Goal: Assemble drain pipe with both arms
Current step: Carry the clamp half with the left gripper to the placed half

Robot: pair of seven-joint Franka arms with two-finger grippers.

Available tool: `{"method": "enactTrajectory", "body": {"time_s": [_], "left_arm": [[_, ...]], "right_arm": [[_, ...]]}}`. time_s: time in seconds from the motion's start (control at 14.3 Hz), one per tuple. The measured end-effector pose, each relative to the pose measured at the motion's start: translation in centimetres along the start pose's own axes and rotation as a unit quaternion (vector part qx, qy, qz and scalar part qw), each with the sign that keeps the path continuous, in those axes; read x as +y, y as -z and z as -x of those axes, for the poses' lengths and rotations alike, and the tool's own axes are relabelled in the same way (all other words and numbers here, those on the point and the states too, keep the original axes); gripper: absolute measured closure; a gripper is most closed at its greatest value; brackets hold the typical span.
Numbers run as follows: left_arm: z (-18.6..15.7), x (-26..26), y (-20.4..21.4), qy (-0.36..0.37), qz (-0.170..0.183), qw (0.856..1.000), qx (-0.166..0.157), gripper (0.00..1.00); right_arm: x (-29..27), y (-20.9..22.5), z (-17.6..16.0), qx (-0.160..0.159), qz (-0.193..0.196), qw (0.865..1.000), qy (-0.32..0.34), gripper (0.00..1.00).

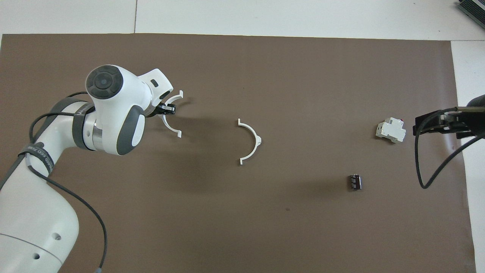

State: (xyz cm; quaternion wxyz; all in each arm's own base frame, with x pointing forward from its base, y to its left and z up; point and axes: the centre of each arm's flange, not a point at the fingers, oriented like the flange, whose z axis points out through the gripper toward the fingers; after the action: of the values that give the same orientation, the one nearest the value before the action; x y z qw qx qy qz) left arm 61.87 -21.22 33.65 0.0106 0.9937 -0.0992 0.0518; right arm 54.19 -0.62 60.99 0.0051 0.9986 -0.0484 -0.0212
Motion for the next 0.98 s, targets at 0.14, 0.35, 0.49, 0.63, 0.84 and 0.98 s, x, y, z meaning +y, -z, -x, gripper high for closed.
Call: {"method": "enactTrajectory", "body": {"time_s": [0.14,0.35,0.49,0.63,0.84,0.98], "left_arm": [[0.6,3.7,0.0,0.007,0.002,1.0,0.0,0.79],[1.7,8.6,0.1,0.014,-0.002,1.0,0.001,0.79],[2.5,11.2,0.0,0.017,-0.008,1.0,0.004,0.79],[3.1,12.5,-0.4,0.012,-0.007,1.0,0.004,0.79],[4.2,14.0,-1.2,0.0,-0.007,1.0,-0.001,0.79],[4.8,14.6,-1.8,-0.005,-0.006,1.0,0.001,0.79]], "right_arm": [[0.0,0.0,0.0,0.0,0.0,1.0,0.0,0.0],[0.0,0.0,0.0,0.0,0.0,1.0,0.0,0.0],[0.0,0.0,0.0,0.0,0.0,1.0,0.0,0.0],[0.0,0.0,0.0,0.0,0.0,1.0,0.0,0.0],[0.0,0.0,0.0,0.0,0.0,1.0,0.0,0.0],[0.0,0.0,0.0,0.0,0.0,1.0,0.0,0.0]]}}
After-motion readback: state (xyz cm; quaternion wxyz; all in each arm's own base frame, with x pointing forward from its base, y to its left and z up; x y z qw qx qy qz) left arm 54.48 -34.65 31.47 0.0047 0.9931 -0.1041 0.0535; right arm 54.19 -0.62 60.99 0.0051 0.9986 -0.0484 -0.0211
